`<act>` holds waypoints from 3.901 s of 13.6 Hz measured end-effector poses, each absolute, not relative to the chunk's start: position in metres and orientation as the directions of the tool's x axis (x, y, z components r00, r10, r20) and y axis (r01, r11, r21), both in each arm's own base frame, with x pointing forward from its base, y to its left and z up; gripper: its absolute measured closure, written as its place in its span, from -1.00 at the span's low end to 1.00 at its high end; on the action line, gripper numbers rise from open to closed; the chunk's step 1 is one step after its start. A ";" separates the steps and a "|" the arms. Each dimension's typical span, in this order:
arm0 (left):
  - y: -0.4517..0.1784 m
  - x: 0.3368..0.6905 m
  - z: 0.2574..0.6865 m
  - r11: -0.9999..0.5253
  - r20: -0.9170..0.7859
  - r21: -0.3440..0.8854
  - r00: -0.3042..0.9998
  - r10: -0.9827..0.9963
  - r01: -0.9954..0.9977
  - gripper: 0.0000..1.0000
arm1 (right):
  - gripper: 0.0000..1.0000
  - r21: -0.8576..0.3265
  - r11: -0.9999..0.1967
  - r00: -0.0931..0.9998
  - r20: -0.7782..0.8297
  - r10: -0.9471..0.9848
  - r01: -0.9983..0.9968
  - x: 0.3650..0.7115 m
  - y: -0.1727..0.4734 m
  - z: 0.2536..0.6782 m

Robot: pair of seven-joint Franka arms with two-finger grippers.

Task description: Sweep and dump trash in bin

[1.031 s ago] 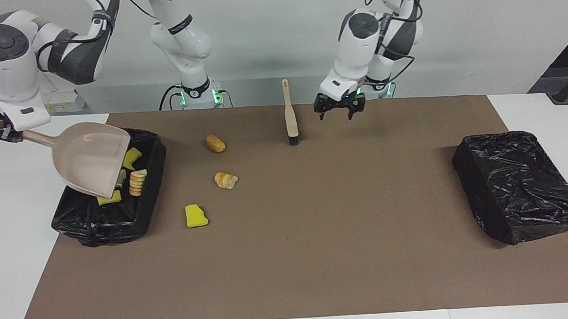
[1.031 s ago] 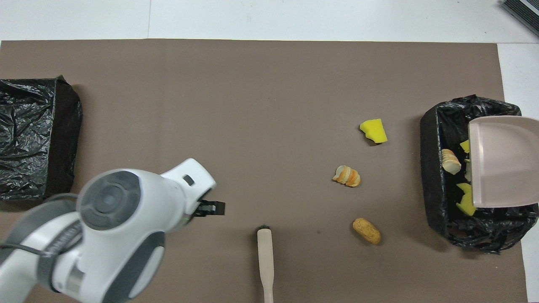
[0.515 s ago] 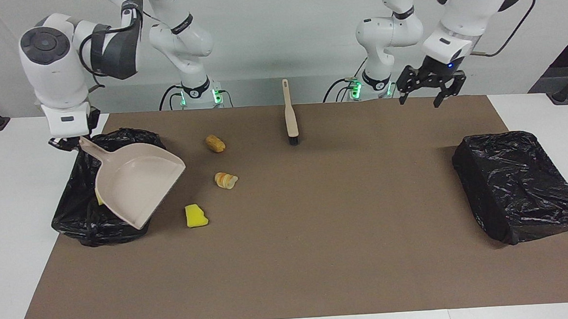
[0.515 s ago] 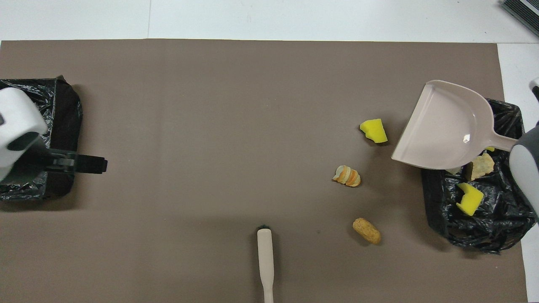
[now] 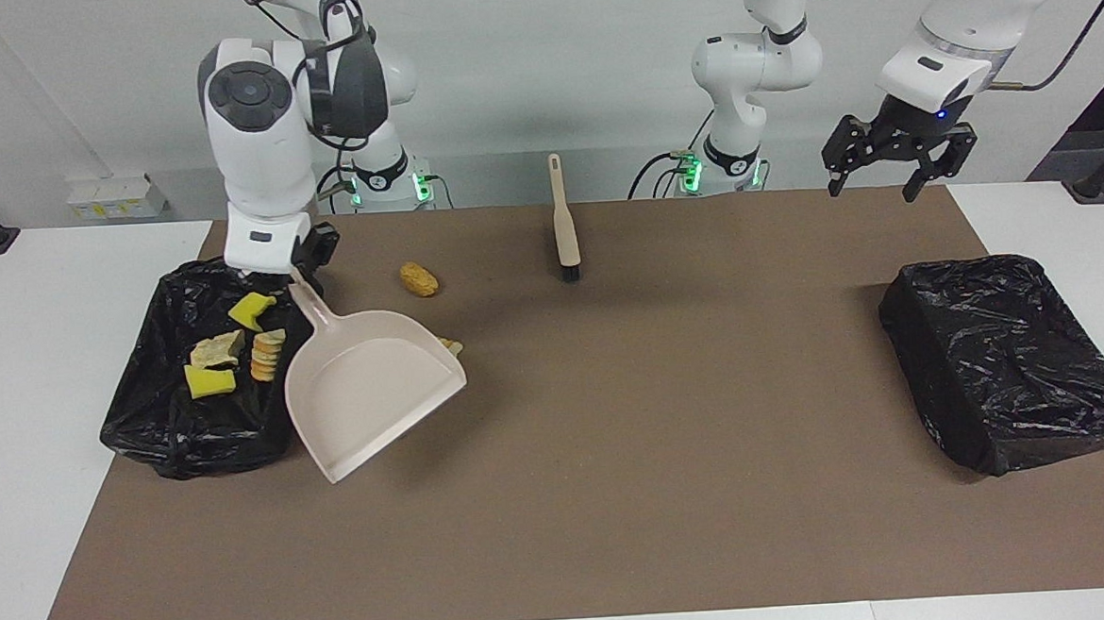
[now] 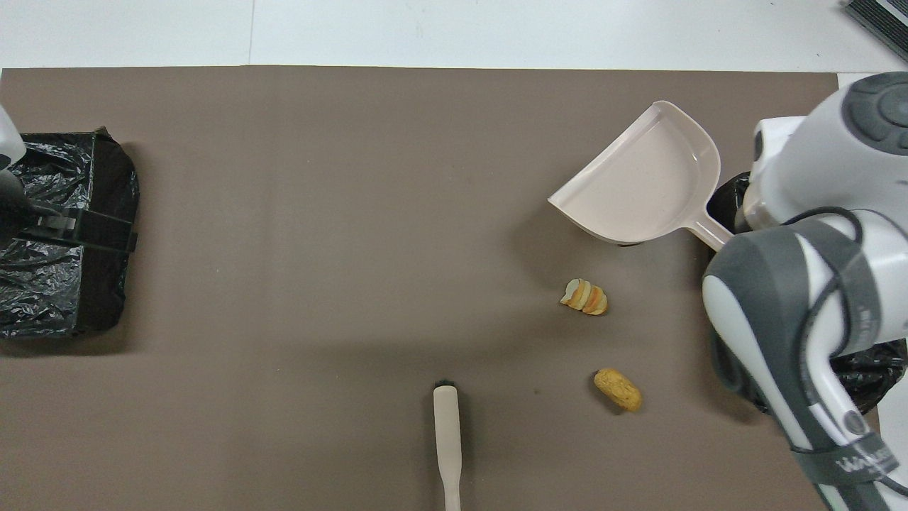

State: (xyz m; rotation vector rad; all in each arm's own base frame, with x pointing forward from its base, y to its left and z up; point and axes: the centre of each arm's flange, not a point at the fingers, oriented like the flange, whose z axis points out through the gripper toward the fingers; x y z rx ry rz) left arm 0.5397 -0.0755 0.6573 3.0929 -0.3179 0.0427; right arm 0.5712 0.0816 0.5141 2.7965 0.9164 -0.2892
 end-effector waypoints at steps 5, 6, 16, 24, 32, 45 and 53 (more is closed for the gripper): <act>-0.076 0.540 0.660 -0.978 0.035 0.029 0.978 -0.204 -0.205 -1.00 | 0.35 0.042 -0.918 0.914 -0.127 0.386 0.394 0.571 0.192 0.478; -0.077 0.540 0.660 -0.978 0.033 0.029 0.978 -0.206 -0.207 -1.00 | 0.35 0.036 -0.932 0.927 -0.117 0.356 0.362 0.569 0.212 0.470; -0.078 0.539 0.659 -0.978 0.024 0.028 0.978 -0.208 -0.209 -1.00 | 0.35 -0.051 -0.999 0.995 -0.094 0.023 0.018 0.553 0.395 0.353; -0.051 0.542 0.659 -0.983 0.025 0.025 0.983 -0.180 -0.181 -1.00 | -0.03 -0.087 -0.996 0.994 -0.110 -0.005 -0.014 0.554 0.399 0.359; -0.060 0.540 0.660 -0.980 0.026 0.024 0.980 -0.196 -0.197 -1.00 | -1.00 -0.035 -0.999 0.954 -0.299 0.016 0.006 0.506 0.381 0.417; -0.062 0.527 0.677 -0.979 0.050 0.020 0.978 -0.201 -0.202 -1.00 | -0.93 -0.055 -0.997 0.932 -0.357 0.063 0.046 0.290 0.384 0.362; -0.202 0.507 0.594 -0.965 0.001 0.014 0.965 -0.262 -0.262 -1.00 | 0.16 -0.026 -0.997 0.924 -0.375 0.081 0.077 0.262 0.388 0.330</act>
